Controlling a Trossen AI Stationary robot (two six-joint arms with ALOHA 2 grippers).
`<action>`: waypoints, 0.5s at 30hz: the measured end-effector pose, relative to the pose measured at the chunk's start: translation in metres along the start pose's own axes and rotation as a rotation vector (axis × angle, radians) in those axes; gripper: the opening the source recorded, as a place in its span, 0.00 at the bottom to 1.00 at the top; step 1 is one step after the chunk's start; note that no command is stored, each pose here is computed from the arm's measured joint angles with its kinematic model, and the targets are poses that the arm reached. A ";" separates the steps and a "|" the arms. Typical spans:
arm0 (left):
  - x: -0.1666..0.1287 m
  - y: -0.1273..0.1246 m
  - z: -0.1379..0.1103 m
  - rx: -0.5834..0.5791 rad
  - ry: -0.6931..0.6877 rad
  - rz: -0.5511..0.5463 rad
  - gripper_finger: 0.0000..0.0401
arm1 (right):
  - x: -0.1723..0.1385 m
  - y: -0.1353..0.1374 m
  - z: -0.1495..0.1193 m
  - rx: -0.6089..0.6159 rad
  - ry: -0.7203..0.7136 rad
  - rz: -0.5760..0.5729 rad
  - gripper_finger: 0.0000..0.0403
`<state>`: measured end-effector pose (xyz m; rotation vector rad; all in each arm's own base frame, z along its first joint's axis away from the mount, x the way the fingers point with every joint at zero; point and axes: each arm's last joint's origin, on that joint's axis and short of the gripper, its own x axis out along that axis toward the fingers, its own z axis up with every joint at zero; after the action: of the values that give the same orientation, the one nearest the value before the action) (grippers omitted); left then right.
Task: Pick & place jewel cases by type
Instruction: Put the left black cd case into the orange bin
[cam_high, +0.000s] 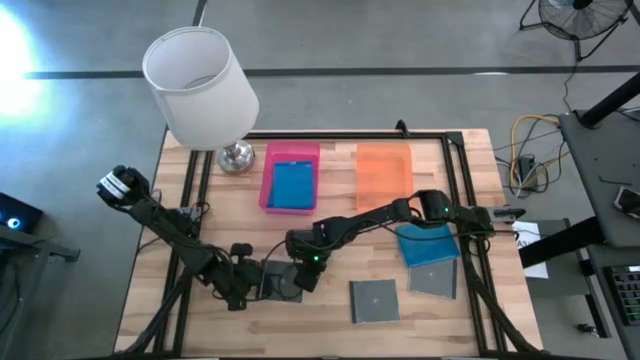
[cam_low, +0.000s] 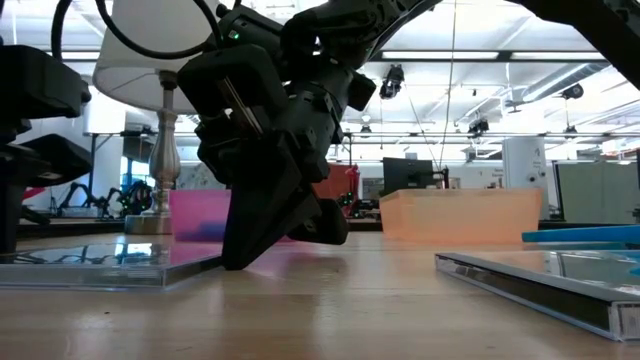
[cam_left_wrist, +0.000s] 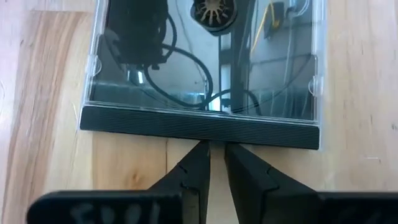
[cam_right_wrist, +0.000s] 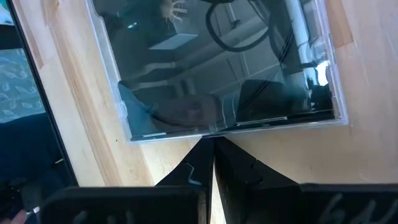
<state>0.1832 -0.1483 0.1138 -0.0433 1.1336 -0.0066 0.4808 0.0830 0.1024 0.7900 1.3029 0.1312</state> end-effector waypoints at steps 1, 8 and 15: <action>-0.001 0.000 0.000 0.001 -0.004 -0.002 0.10 | 0.000 0.000 0.000 0.000 0.000 0.000 0.03; -0.019 0.001 0.009 -0.038 -0.090 -0.032 0.10 | 0.000 0.000 0.000 0.001 0.004 0.002 0.03; -0.042 0.001 0.023 -0.093 -0.208 -0.049 0.10 | -0.001 -0.004 -0.007 0.031 0.074 -0.043 0.03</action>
<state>0.1859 -0.1457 0.1613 -0.1513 0.9239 0.0068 0.4725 0.0827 0.0999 0.7892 1.3935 0.1075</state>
